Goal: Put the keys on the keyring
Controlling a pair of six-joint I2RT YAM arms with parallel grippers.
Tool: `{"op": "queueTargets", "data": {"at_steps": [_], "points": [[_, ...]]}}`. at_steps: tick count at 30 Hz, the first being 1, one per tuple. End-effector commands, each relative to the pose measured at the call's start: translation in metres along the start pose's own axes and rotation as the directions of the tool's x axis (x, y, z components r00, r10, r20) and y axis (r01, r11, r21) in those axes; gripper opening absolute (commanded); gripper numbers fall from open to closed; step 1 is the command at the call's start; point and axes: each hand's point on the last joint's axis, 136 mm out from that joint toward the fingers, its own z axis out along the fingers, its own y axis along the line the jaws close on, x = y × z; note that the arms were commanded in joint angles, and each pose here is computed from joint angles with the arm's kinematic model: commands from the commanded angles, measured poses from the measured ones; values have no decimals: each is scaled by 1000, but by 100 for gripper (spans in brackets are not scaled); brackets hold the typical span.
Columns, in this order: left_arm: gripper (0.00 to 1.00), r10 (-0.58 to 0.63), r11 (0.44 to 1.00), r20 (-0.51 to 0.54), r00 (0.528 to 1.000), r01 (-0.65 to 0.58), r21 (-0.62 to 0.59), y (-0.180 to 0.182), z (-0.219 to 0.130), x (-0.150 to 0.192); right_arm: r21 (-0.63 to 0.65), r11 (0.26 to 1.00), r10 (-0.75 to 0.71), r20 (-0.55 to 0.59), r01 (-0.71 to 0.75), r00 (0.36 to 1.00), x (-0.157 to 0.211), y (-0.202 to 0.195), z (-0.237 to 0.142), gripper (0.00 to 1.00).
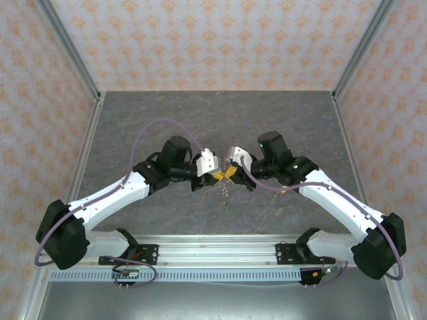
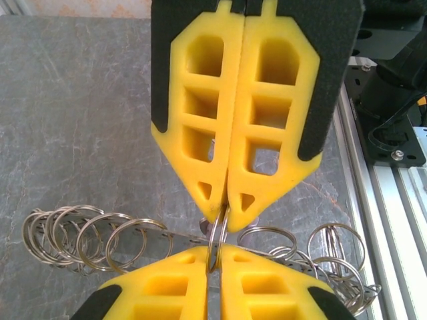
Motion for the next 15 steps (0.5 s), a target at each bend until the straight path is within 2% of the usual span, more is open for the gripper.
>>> {"op": "queueTargets", "data": {"at_steps": [1, 8, 15], "points": [[11, 17, 1000, -11, 1000, -17, 2, 2, 2, -3, 22, 998, -52, -12, 52, 999, -14, 0, -5, 0], [11, 11, 999, 43, 999, -12, 36, -5, 1, -12, 17, 998, -64, 1, 64, 998, -21, 2, -5, 0], [0, 12, 999, 63, 998, -15, 37, -6, 0, -15, 13, 998, -60, 30, 60, 998, -21, 1, 1, 4]]}}
